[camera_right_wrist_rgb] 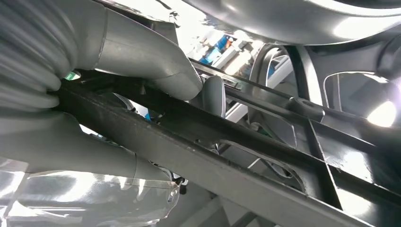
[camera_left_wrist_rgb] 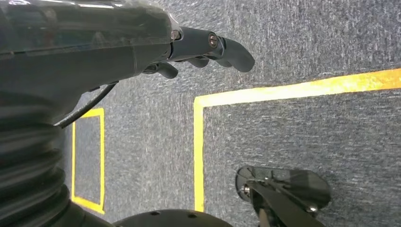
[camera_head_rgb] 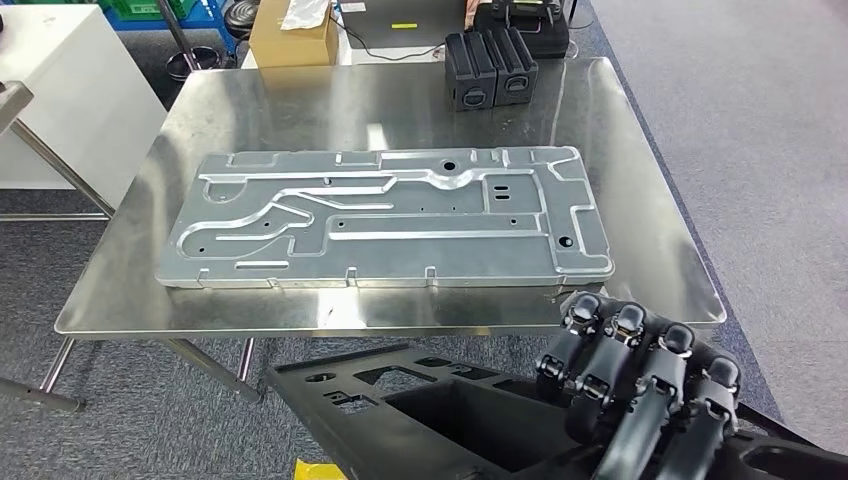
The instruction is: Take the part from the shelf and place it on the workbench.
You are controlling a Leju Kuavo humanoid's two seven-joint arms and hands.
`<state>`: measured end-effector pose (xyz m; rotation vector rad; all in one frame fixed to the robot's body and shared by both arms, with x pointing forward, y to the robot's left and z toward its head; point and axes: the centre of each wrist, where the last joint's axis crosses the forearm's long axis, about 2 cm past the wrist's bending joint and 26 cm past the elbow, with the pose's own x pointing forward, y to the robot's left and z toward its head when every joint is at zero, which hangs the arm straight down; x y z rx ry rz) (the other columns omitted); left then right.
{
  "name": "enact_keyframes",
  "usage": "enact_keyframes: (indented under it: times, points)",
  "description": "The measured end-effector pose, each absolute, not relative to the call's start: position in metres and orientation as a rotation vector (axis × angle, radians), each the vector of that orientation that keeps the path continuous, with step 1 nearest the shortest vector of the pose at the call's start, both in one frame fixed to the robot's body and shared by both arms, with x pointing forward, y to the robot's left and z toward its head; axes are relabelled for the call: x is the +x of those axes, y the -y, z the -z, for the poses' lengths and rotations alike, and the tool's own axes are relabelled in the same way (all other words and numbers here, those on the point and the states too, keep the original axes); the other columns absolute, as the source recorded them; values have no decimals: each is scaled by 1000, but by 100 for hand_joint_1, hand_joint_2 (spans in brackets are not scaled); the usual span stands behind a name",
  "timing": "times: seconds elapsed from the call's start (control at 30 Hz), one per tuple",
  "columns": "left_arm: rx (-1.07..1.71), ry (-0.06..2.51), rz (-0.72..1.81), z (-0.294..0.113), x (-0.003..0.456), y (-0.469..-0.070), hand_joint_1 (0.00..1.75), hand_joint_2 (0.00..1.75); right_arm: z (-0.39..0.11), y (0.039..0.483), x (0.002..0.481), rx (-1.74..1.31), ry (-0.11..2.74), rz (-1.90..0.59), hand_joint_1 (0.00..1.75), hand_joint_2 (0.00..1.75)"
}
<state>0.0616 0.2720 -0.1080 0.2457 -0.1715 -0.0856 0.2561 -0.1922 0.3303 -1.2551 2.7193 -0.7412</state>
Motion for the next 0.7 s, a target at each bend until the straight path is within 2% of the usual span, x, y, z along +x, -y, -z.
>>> enact_keyframes:
  times: [0.33,0.7]
  points:
    - [245,186,95,108,63,-271,0,175,-326,190,291,-1208,-2831,808,175,175]
    - [238,191,95,108,63,-267,0,175,-287,209,330,-1058,-3116,945,175,175]
